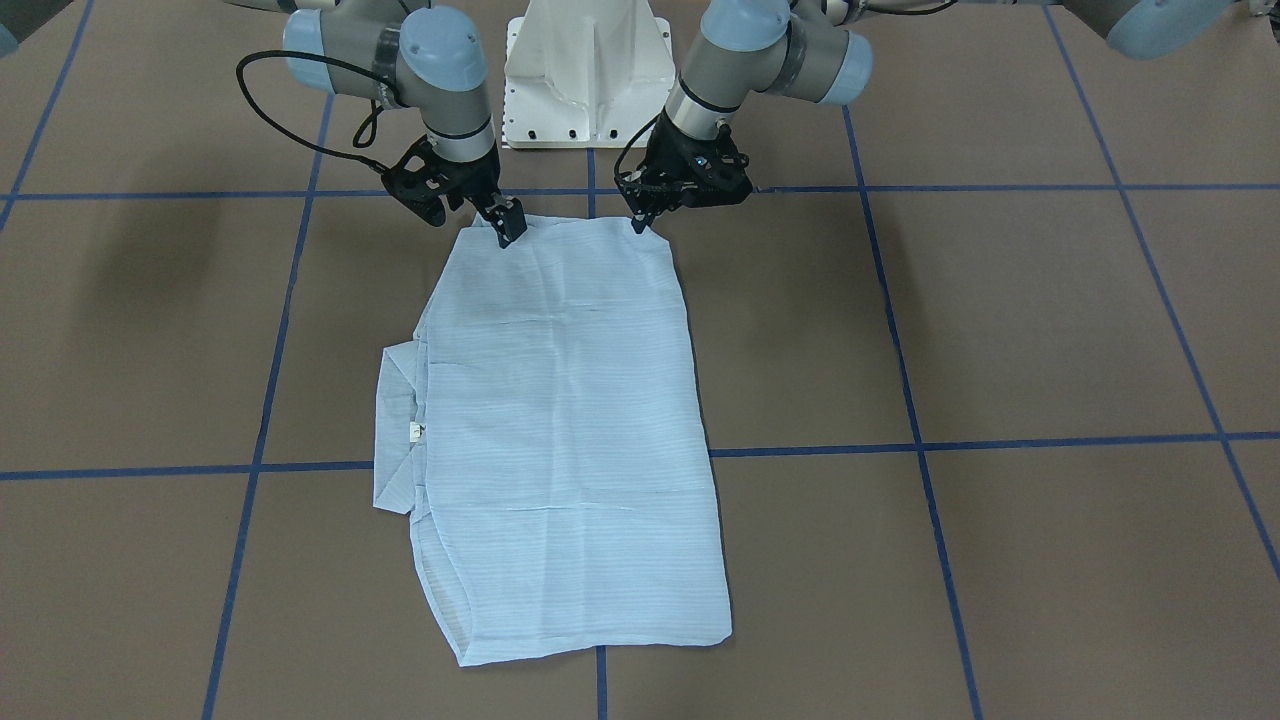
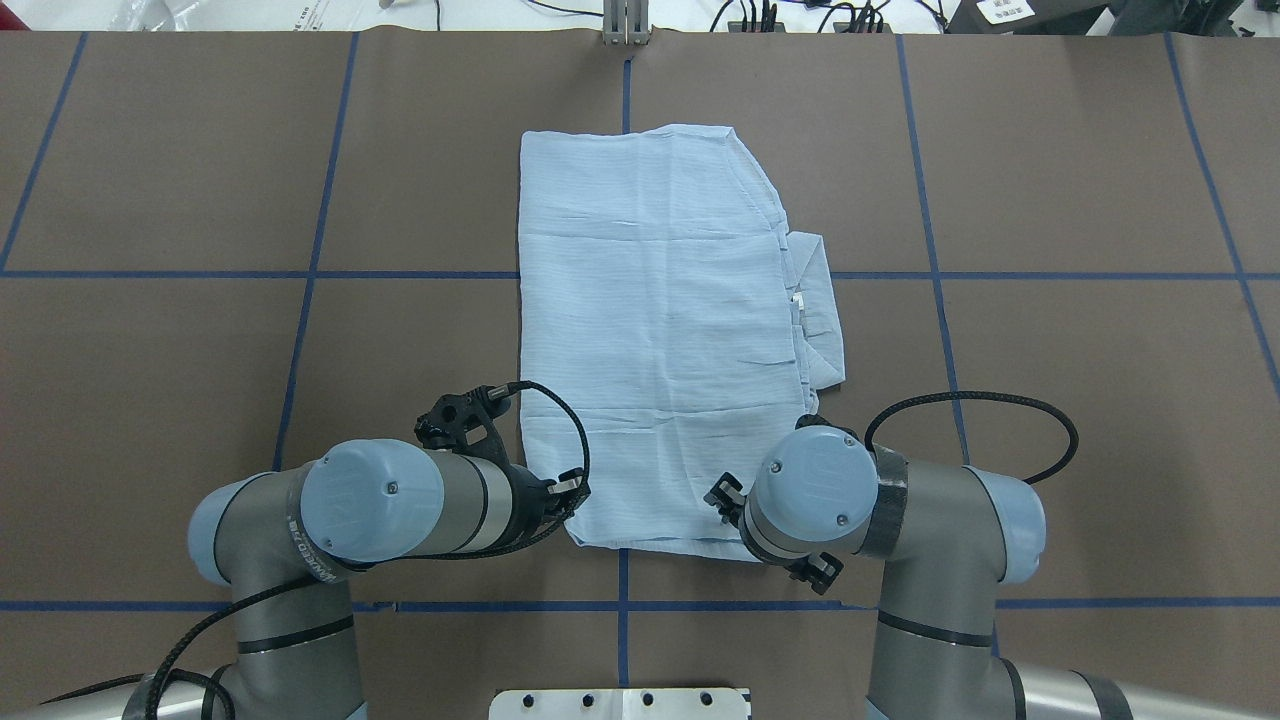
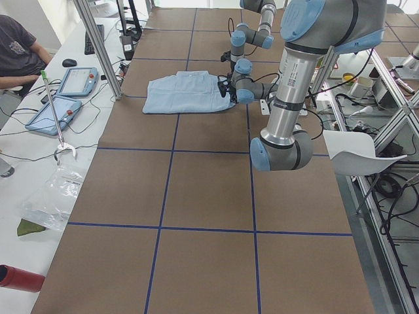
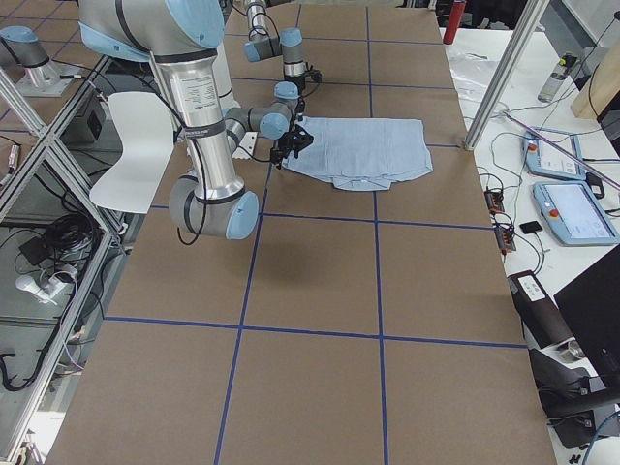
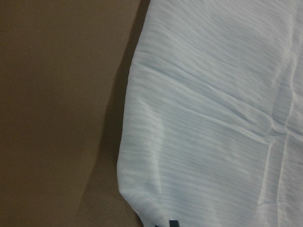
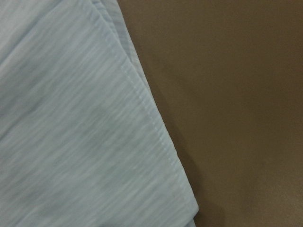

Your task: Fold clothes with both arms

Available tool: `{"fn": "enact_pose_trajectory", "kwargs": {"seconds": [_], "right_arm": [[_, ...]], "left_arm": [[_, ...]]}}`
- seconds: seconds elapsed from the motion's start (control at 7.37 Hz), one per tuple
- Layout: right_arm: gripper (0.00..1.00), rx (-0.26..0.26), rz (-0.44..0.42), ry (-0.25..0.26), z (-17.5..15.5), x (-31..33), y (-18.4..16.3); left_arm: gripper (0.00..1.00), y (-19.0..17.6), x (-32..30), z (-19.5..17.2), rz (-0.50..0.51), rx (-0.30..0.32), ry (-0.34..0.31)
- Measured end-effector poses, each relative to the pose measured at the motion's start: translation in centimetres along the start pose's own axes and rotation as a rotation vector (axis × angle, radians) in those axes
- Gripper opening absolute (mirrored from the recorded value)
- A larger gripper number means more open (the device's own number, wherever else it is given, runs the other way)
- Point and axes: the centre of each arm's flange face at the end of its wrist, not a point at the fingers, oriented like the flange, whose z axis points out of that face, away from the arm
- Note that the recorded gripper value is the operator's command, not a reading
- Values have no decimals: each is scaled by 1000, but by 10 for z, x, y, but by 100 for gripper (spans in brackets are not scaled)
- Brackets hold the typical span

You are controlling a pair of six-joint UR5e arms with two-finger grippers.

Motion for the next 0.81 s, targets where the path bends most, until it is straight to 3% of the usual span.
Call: {"fn": "enact_pose_trajectory", "kwargs": {"seconds": [0.54, 0.68, 0.81], "right_arm": [[100, -12, -5, -34, 5, -2, -1], [95, -12, -5, -33, 7, -2, -1], [75, -12, -3, -34, 7, -2, 0]], "left_arm": [[0, 0, 0, 1, 0, 0, -1], [0, 0, 1, 0, 0, -1, 1], [0, 1, 2, 0, 0, -1, 3]]}}
